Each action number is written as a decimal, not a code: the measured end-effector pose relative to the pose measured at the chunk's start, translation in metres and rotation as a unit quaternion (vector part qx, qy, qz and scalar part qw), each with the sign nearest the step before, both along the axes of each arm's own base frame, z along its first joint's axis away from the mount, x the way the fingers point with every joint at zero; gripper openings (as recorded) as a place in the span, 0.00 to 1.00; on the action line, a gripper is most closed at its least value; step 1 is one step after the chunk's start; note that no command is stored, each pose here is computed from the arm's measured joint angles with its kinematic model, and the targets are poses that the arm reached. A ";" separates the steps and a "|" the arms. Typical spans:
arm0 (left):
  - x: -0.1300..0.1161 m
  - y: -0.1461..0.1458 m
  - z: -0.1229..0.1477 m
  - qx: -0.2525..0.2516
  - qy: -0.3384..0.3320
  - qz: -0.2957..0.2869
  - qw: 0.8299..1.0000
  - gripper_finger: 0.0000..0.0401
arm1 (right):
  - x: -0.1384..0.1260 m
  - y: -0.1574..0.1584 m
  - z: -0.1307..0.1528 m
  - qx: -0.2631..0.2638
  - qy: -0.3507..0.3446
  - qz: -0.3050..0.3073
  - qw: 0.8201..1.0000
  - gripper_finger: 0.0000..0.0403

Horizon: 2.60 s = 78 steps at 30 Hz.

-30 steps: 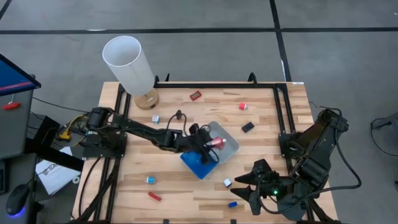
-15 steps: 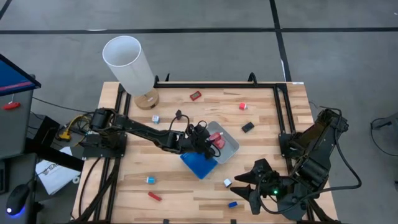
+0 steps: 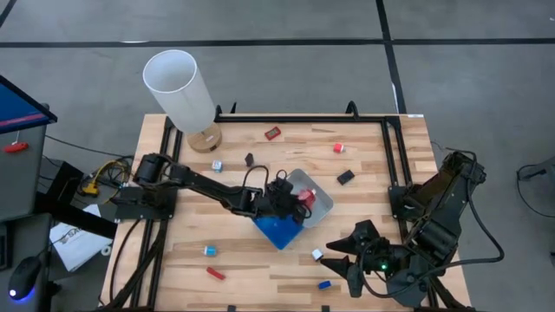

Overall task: Pick & Place Office items
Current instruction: Put the red charger adapter into the gray bin, then put the bottom blue charger adapter into the gray bin

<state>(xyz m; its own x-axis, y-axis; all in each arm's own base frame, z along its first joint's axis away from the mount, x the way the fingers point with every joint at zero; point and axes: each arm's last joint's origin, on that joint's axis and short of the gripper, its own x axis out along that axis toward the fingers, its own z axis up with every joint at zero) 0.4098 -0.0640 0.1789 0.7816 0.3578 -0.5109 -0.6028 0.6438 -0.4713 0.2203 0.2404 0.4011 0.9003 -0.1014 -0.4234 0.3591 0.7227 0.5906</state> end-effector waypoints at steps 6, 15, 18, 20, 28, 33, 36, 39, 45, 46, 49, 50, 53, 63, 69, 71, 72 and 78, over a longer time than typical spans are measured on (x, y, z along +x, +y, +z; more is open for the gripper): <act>0.006 0.001 -0.009 -0.057 -0.028 0.023 0.998 0.29 | -0.002 0.003 0.001 0.006 -0.005 0.003 1.000 0.60; 0.007 0.009 -0.010 -0.085 -0.037 0.037 0.995 0.30 | -0.006 0.006 0.002 0.006 -0.013 0.003 1.000 0.60; 0.007 0.010 -0.011 -0.084 -0.033 0.040 0.995 0.30 | -0.006 0.006 0.002 0.006 -0.013 0.003 1.000 0.60; 0.007 0.012 -0.010 -0.082 -0.036 0.045 0.995 0.30 | -0.006 0.006 0.002 0.005 -0.013 0.002 1.000 0.60; 0.007 0.012 -0.010 -0.081 -0.037 0.046 0.995 0.34 | -0.006 0.006 0.002 0.003 -0.013 0.004 1.000 0.60; 0.008 0.015 -0.009 -0.074 -0.042 0.058 0.995 0.35 | -0.006 0.006 0.002 0.002 -0.013 0.004 1.000 0.60; 0.008 0.016 -0.008 -0.075 -0.047 0.059 0.994 0.34 | -0.006 0.006 0.002 0.002 -0.013 0.004 1.000 0.60; 0.010 0.018 -0.006 -0.071 -0.063 0.062 0.994 0.34 | -0.006 0.006 0.002 0.002 -0.013 0.004 1.000 0.60; 0.014 0.023 0.002 -0.068 -0.098 0.062 0.991 0.35 | -0.006 0.006 0.002 0.002 -0.013 0.004 1.000 0.59; 0.014 0.023 0.003 -0.064 -0.098 0.059 0.991 0.35 | -0.006 0.006 0.002 0.002 -0.013 0.004 1.000 0.59; 0.012 0.022 0.014 -0.042 -0.097 0.029 0.994 0.36 | -0.006 0.006 0.002 0.002 -0.013 0.004 1.000 0.59; 0.011 0.022 0.019 -0.031 -0.098 0.015 0.995 0.36 | -0.006 0.006 0.002 0.002 -0.013 0.004 1.000 0.59; 0.006 0.020 0.040 0.011 -0.098 -0.038 0.994 0.36 | -0.006 0.006 0.002 0.002 -0.013 0.004 1.000 0.59; -0.050 0.000 0.125 0.150 -0.084 -0.263 0.949 0.36 | -0.006 0.006 0.002 -0.006 -0.012 0.008 1.000 0.59; -0.104 -0.033 0.136 0.154 -0.029 -0.398 0.904 0.36 | -0.005 0.005 0.002 -0.020 -0.009 0.016 1.000 0.59; -0.123 -0.050 0.132 0.151 -0.027 -0.434 0.888 0.36 | -0.003 0.004 0.002 -0.023 -0.008 0.013 1.000 0.59; -0.133 -0.058 0.129 0.145 -0.025 -0.446 0.883 0.36 | -0.002 0.002 0.002 -0.027 -0.007 0.012 1.000 0.59; -0.179 -0.106 0.104 0.096 -0.002 -0.456 0.885 0.36 | 0.007 -0.003 0.002 -0.027 -0.002 0.016 1.000 0.59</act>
